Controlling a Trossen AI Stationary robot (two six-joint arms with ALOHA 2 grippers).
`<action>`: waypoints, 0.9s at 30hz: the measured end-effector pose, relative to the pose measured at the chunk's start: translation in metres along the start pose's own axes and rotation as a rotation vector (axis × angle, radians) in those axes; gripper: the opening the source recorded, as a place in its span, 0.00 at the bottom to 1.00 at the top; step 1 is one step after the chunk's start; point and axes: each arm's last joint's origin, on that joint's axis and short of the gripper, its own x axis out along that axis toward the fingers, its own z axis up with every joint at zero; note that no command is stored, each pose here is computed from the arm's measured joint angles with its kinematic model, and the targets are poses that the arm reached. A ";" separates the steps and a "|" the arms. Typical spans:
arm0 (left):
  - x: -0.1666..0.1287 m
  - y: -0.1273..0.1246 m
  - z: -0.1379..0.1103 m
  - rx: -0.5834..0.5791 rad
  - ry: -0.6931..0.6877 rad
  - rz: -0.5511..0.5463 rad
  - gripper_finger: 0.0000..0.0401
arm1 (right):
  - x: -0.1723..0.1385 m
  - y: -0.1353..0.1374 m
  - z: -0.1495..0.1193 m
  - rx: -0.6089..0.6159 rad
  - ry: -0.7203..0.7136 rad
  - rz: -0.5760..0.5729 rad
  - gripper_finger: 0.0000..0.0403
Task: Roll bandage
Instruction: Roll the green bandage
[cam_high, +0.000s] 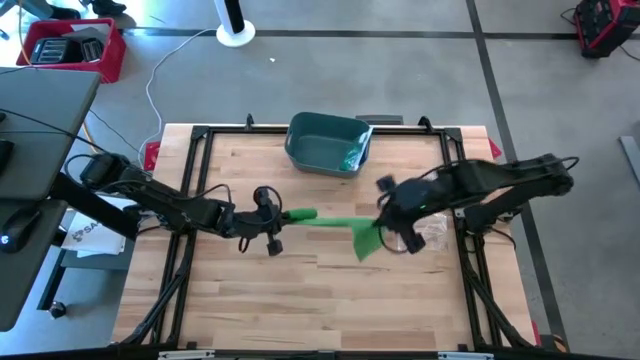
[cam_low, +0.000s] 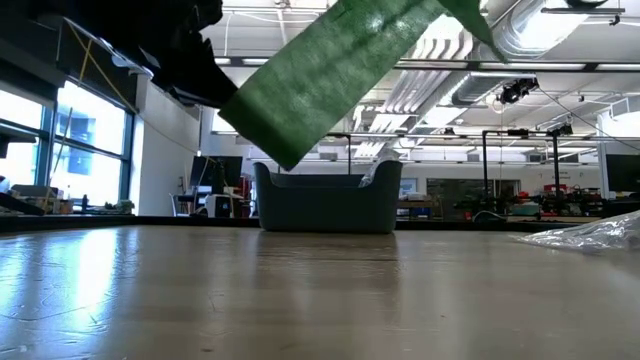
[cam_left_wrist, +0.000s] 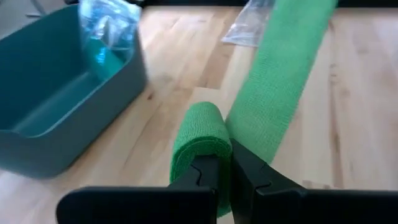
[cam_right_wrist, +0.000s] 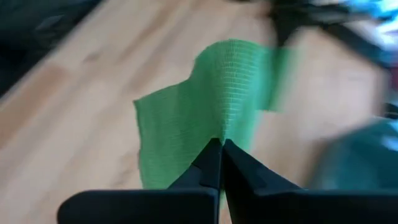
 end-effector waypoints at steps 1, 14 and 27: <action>0.001 -0.001 0.000 -0.001 0.002 -0.016 0.01 | -0.008 -0.002 -0.001 0.009 -0.014 -0.051 0.00; 0.016 -0.019 0.000 -0.046 -0.039 -0.234 0.01 | -0.042 -0.060 -0.023 0.107 -0.036 -0.431 0.00; 0.016 -0.012 0.005 -0.067 -0.119 0.005 0.01 | -0.043 -0.054 -0.019 -0.031 -0.306 0.034 0.00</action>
